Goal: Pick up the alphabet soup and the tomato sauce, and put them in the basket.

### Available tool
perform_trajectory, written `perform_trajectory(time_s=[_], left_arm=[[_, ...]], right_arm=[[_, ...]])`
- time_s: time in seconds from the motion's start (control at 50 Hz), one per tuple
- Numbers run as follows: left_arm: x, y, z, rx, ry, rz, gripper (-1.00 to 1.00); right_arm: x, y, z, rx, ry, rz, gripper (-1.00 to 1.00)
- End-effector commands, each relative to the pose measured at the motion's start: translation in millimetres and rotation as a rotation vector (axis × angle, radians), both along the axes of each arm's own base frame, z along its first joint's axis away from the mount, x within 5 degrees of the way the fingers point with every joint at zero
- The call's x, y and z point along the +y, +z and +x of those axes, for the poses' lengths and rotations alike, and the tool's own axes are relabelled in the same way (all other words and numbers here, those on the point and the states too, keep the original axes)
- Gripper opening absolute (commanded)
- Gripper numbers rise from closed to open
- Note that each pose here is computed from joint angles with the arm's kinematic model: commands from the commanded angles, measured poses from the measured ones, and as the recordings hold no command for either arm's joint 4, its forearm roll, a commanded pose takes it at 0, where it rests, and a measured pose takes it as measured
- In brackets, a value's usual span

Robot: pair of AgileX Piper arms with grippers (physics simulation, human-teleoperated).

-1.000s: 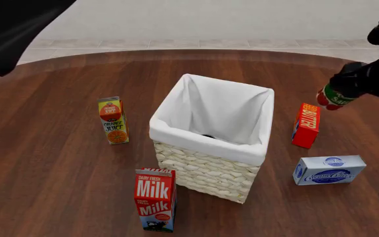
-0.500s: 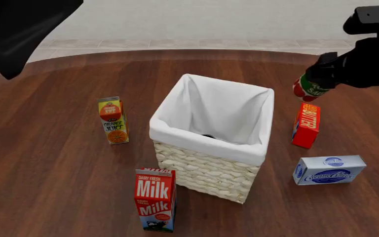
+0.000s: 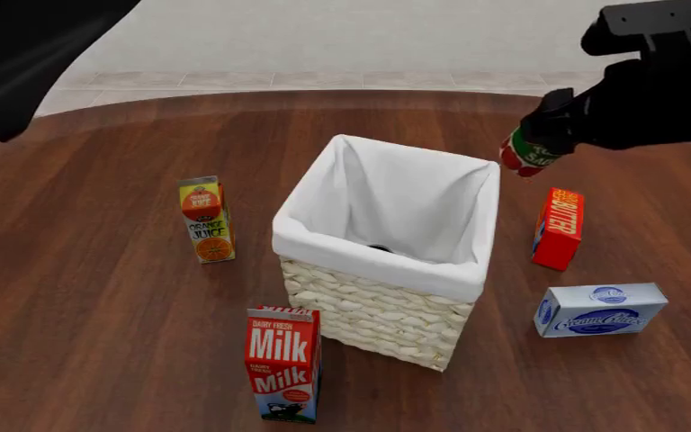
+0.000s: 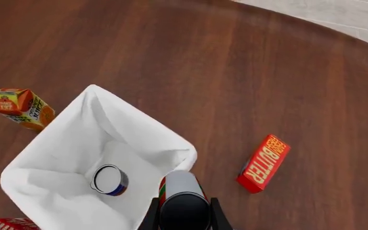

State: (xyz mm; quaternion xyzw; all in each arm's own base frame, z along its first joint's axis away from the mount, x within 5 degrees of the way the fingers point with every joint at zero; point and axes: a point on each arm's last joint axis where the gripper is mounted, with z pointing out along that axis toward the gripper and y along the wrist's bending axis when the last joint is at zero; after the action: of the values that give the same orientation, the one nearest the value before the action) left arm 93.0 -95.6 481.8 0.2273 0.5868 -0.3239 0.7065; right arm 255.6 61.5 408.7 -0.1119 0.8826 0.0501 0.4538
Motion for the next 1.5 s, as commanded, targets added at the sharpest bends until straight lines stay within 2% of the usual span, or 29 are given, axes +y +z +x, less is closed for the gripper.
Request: perform_trajectory(time_s=[0.02,0.62,1.16,1.5], left_arm=[[1.8,2.2,-1.4,-0.004,0.002,-0.004,1.0],[3.9,0.5,-3.4,-0.004,0.0,-0.017,1.0],[4.7,-4.2,-3.2,0.004,0.003,-0.025,1.0],[6.2,-2.9,-3.7,0.001,0.009,-0.028,1.0]], right_arm=[[14.4,0.3,5.3,0.001,0.041,0.008,-1.0],[45.5,-15.3,12.6,0.028,0.172,-0.049,-1.0],[68.0,-39.7,27.4,0.062,0.247,-0.094,-1.0],[79.7,-51.7,19.9,0.084,0.303,-0.118,-1.0]])
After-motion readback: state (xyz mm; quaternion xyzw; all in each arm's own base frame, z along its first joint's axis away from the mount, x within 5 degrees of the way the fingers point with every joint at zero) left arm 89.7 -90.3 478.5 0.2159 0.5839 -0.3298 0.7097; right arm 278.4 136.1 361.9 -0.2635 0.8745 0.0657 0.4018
